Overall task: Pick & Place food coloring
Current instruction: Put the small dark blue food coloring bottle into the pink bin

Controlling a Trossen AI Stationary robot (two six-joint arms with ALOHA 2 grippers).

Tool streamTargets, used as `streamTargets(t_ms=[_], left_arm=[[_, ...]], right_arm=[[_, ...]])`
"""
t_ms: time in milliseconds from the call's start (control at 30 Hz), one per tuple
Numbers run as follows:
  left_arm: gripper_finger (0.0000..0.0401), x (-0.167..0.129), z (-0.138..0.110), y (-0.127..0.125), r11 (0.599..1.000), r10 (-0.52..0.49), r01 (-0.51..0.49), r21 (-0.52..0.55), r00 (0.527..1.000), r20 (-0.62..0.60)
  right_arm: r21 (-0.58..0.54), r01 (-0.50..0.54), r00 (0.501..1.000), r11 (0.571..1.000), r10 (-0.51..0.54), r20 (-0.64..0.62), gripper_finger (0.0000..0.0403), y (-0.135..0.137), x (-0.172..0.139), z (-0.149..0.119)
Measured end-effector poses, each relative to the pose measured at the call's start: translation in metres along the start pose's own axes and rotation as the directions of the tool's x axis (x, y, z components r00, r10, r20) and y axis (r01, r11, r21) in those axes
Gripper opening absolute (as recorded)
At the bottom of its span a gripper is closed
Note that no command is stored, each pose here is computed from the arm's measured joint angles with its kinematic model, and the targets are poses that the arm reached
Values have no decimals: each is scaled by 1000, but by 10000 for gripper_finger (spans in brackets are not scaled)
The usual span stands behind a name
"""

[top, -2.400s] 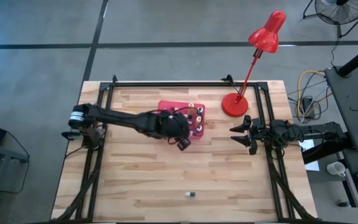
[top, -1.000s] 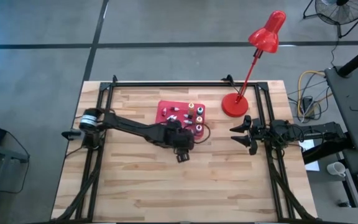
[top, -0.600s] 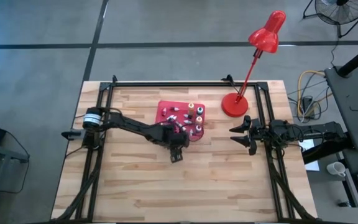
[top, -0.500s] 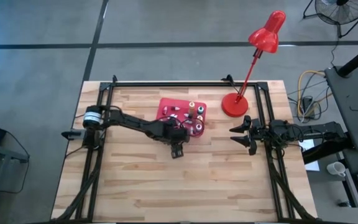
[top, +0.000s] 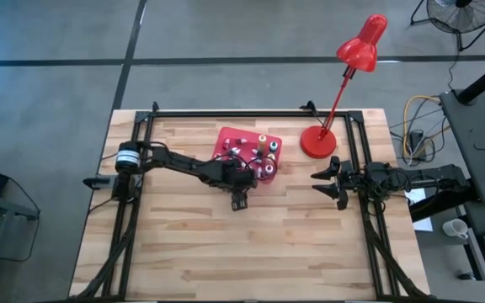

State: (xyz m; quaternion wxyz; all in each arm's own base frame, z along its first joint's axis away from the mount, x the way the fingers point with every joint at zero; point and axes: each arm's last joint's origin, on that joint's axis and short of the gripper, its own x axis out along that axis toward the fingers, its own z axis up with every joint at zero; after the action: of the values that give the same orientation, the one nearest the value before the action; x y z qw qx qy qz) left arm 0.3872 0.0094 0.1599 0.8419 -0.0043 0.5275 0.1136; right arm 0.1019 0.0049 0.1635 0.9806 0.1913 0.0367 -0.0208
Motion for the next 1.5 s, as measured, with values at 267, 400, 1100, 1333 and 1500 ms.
streamTargets(t_ms=[267,400,1100,1333,1500], left_arm=[[208,5,-9,3,1000,-2,2,-1,1000,-31],[197,7,-16,3,1000,-4,5,11,998,-64],[169,9,-6,12,948,-33,31,-316,999,-1],[169,6,-4,10,858,-113,95,-504,994,-6],[169,4,-2,10,757,-126,91,-647,992,-7]], right_arm=[[0,0,1000,1000,0,0,201,0,0,0],[0,0,1000,1000,0,0,201,0,0,0],[0,0,1000,1000,0,1,201,0,0,0],[0,0,1000,1000,0,0,201,0,0,0],[0,0,1000,1000,0,1,201,0,0,0]])
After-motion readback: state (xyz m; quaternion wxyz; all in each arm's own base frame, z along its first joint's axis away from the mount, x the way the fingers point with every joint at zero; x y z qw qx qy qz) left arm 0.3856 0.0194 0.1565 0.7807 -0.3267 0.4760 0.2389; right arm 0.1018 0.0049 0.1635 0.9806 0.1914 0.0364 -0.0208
